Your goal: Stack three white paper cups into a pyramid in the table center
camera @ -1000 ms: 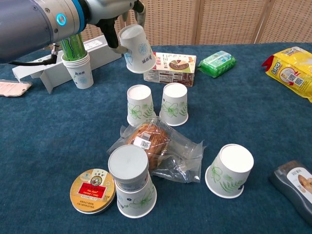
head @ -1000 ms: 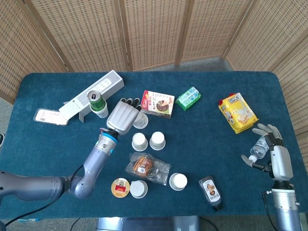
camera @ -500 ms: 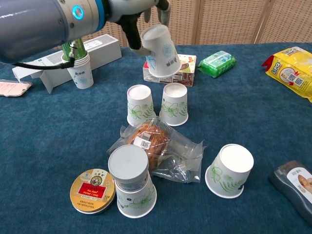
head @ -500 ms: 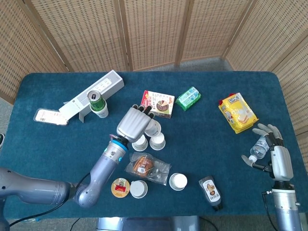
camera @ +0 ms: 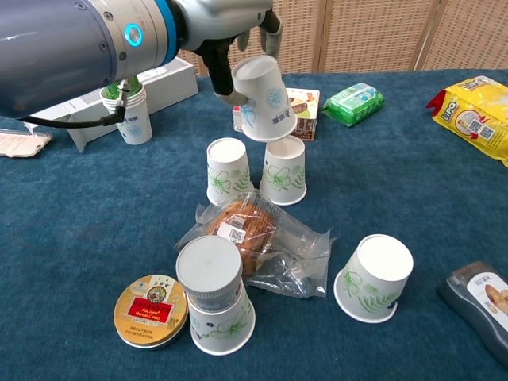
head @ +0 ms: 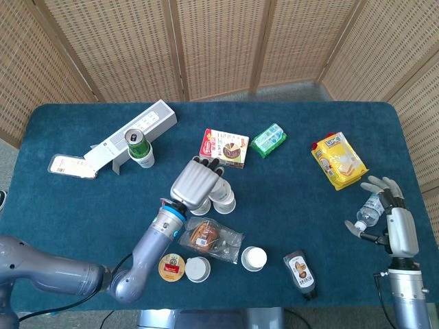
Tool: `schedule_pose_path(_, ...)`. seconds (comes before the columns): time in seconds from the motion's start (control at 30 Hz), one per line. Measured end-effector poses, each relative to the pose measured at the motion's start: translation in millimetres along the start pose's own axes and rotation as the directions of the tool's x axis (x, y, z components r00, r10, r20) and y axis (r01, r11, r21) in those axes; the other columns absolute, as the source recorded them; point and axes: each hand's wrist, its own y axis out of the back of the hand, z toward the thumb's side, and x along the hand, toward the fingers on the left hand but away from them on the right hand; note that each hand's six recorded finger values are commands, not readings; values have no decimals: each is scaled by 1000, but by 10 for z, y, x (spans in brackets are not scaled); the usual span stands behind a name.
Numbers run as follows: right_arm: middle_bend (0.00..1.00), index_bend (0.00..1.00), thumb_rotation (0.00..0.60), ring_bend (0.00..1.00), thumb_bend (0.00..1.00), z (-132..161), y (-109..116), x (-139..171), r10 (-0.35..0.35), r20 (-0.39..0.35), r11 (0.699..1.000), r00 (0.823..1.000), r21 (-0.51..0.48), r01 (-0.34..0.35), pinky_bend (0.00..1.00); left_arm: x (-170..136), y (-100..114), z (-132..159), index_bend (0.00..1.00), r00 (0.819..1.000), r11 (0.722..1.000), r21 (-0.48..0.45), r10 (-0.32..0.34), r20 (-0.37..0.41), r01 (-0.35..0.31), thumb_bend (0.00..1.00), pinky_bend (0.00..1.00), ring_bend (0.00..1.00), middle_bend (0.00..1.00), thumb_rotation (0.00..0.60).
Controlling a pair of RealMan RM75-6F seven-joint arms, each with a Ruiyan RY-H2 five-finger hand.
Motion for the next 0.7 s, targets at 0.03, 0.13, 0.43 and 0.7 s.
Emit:
schedule_pose_path(0.03, 180, 240, 600, 0, 29, 4, -2, 2, 0, -2, 1000, 1000, 0, 0, 1, -7, -6, -13, 389, 1000, 1000, 7, -4, -6, 4, 320, 445, 313, 262, 600)
schedule_pose_path(0.13, 181, 240, 600, 0, 30, 10, -11, 7, 1, -3, 1000, 1000, 0, -1, 1, -17, -30, -32, 389, 1000, 1000, 9, -17, -15, 18, 320, 440, 310, 261, 600)
schedule_pose_path(0.43, 180, 241, 600, 0, 31, 7, -9, 6, 0, -2, 1000, 1000, -1, 0, 1, -41, -78, 58, 388, 999, 999, 25, -37, -8, 37, 319, 439, 307, 261, 600)
schedule_pose_path(0.7, 180, 239, 600, 0, 31, -1, 0, 7, -3, 1, 1000, 1000, -2, 3, 1, -34, -130, 108, 397, 999, 998, 34, -47, -18, 48, 318, 439, 308, 274, 600)
